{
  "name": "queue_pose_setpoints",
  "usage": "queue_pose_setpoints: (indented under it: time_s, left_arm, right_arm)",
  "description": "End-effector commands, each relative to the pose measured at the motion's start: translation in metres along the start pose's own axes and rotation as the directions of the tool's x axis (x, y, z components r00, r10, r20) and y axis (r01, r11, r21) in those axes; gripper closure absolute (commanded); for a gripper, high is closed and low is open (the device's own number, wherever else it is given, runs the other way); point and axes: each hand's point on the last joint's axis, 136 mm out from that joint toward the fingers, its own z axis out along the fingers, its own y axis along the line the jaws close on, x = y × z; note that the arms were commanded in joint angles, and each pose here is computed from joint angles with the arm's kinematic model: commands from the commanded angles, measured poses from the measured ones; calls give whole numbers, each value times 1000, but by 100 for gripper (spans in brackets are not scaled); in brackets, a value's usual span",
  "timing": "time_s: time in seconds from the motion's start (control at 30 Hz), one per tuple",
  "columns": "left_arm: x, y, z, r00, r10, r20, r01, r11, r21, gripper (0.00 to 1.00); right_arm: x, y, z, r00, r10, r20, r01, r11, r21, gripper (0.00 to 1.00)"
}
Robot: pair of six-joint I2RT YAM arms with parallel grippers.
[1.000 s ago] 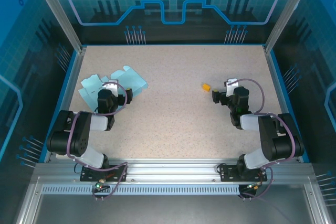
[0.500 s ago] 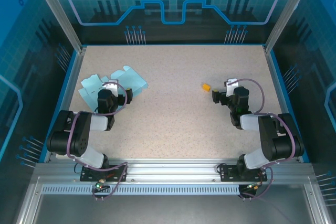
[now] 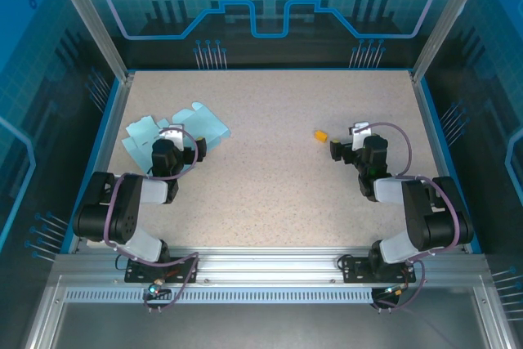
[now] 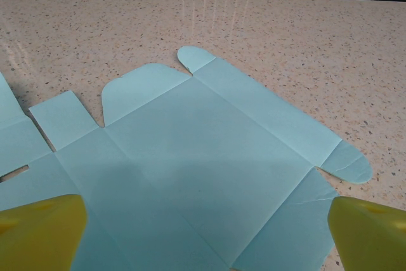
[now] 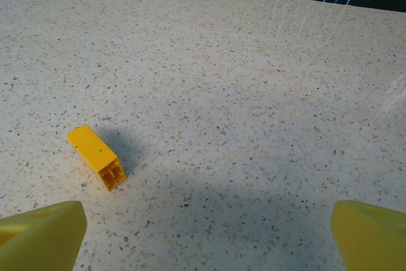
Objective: Fold the paper box
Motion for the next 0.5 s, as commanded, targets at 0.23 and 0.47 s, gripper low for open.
queue_pose_setpoints:
  time_s: [0.23, 0.47]
  left_arm:
    - [-8, 0, 0, 1000, -4, 31, 4, 1000, 14, 1]
    - [-42, 24, -24, 997, -56, 56, 63, 990, -130, 1]
  right_arm:
    - [-5, -4, 1, 1000, 14, 25, -14, 1000, -2, 0]
    - [-52, -35, -23, 996, 93, 0, -91, 981, 173, 0]
